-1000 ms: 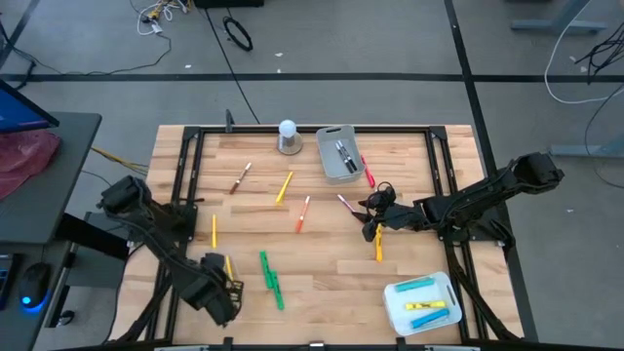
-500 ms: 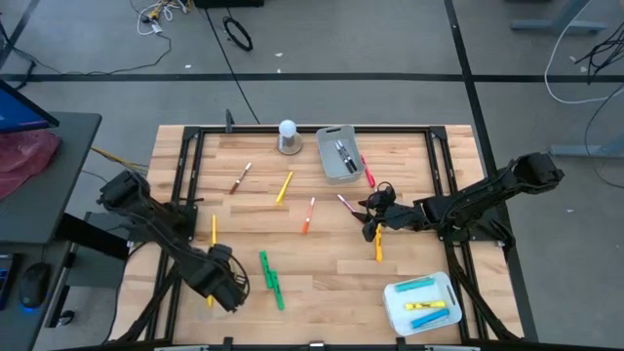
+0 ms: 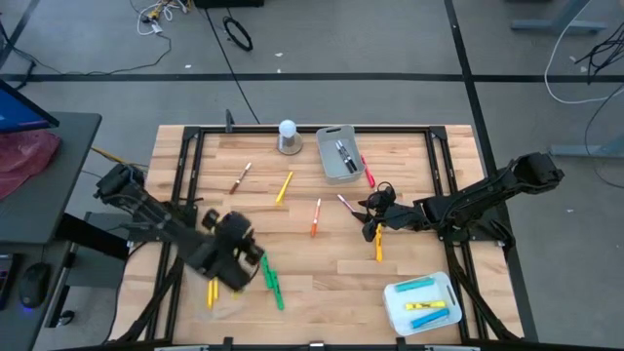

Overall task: Pick & Place Markers
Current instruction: Put the brown marker pen into the gray bin

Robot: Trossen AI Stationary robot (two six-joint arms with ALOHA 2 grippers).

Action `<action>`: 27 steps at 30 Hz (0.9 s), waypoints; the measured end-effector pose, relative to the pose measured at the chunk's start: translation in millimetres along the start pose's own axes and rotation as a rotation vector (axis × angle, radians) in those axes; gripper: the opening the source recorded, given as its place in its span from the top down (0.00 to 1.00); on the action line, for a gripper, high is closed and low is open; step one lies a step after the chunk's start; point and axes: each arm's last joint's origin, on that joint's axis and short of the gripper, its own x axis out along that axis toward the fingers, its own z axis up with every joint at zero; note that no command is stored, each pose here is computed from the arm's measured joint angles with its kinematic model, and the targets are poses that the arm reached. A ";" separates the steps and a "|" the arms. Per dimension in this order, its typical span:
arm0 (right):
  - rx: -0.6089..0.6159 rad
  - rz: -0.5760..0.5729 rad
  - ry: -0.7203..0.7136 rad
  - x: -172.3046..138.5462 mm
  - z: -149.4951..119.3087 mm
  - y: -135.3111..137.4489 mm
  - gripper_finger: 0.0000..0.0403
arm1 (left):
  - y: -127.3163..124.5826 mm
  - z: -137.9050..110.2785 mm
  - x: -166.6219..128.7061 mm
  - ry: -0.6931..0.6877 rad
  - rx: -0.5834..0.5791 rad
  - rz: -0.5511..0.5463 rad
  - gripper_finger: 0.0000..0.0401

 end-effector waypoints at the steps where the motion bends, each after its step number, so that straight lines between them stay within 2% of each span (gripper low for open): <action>1: 0.000 0.000 0.000 0.0 0.0 0.0 0.48 | 2.3 3.1 10.3 0.009 0.020 0.036 0.56; 4: 0.000 0.000 0.000 0.0 0.0 0.0 0.48 | 10.2 12.3 43.4 0.025 0.046 0.125 0.56; 6: 0.000 0.000 0.000 0.0 0.0 0.0 0.48 | 15.2 18.9 66.3 0.045 0.063 0.145 0.56; 11: 0.006 0.000 0.000 0.0 0.0 0.0 0.48 | 40.4 34.8 123.5 0.138 0.047 0.074 0.56; 15: 0.011 0.002 0.002 0.0 -0.1 0.1 0.48 | 74.0 41.1 159.9 0.204 -0.057 0.038 0.56; 18: 0.014 0.011 0.003 0.0 0.3 0.6 0.48 | 99.3 35.3 178.9 0.253 -0.138 0.133 0.56; 21: 0.014 0.011 0.003 0.0 0.3 0.6 0.48 | 116.3 25.7 191.5 0.294 -0.172 0.194 0.56; 24: 0.014 0.011 0.002 0.0 0.4 0.7 0.48 | 125.5 15.6 201.6 0.298 -0.206 0.212 0.56; 27: 0.015 0.012 0.001 0.0 0.5 0.7 0.48 | 129.2 8.7 210.1 0.280 -0.255 0.179 0.56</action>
